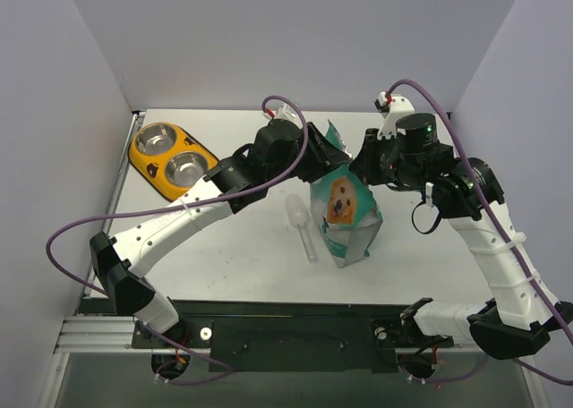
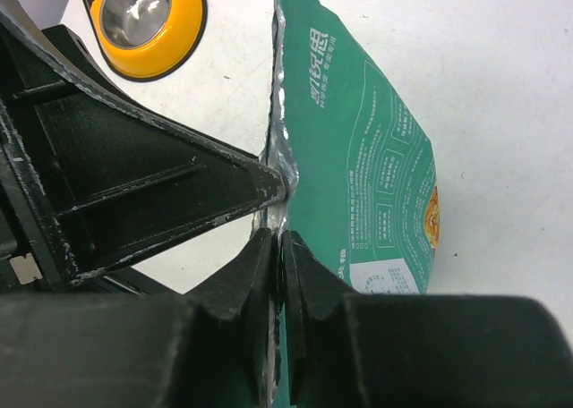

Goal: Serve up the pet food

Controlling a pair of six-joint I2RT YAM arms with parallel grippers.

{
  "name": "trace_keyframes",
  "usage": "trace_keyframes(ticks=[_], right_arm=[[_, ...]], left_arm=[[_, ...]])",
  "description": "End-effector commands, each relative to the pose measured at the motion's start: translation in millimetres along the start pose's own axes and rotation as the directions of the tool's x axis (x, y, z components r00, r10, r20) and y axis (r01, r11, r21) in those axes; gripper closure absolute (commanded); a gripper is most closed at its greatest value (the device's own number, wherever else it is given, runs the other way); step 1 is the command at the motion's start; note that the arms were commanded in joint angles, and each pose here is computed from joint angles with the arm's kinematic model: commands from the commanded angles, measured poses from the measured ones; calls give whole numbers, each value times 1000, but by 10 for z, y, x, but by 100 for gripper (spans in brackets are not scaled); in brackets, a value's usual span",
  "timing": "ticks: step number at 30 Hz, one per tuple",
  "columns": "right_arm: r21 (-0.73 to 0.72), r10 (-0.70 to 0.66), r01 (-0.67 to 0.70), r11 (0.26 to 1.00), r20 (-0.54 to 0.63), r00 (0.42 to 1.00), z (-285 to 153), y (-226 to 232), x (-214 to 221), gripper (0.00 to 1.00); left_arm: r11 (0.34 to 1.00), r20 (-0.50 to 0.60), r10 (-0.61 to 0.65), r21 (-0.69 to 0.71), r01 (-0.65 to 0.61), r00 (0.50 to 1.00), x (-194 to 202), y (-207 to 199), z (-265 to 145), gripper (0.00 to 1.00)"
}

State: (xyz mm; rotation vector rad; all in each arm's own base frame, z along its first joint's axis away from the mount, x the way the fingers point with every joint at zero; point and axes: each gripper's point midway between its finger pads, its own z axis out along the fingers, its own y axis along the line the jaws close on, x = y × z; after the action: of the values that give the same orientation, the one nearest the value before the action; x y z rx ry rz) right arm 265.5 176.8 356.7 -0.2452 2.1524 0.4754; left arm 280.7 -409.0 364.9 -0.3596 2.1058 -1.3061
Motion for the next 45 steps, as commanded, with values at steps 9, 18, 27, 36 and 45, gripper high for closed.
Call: trace_keyframes(ticks=[9,18,27,36,45], right_arm=[[0,-15,15,1000,-13,1000,-69,-42,107,93],[48,-105,108,993,-52,993,-159,-192,215,88],[39,-130,133,990,-75,989,-131,-198,280,86],[58,-123,125,990,-42,992,-28,-188,132,86],[109,-120,122,987,-25,992,-6,-269,79,86]], left_arm=[[997,5,-7,80,6,1000,-101,-330,-236,64],[994,-11,4,106,-2,1000,-75,-408,-209,69],[993,-26,14,116,-11,1000,-63,-449,-205,66],[999,-47,15,50,-13,999,-48,-351,-157,73],[1000,-53,0,9,1,999,-10,-263,-192,58]])
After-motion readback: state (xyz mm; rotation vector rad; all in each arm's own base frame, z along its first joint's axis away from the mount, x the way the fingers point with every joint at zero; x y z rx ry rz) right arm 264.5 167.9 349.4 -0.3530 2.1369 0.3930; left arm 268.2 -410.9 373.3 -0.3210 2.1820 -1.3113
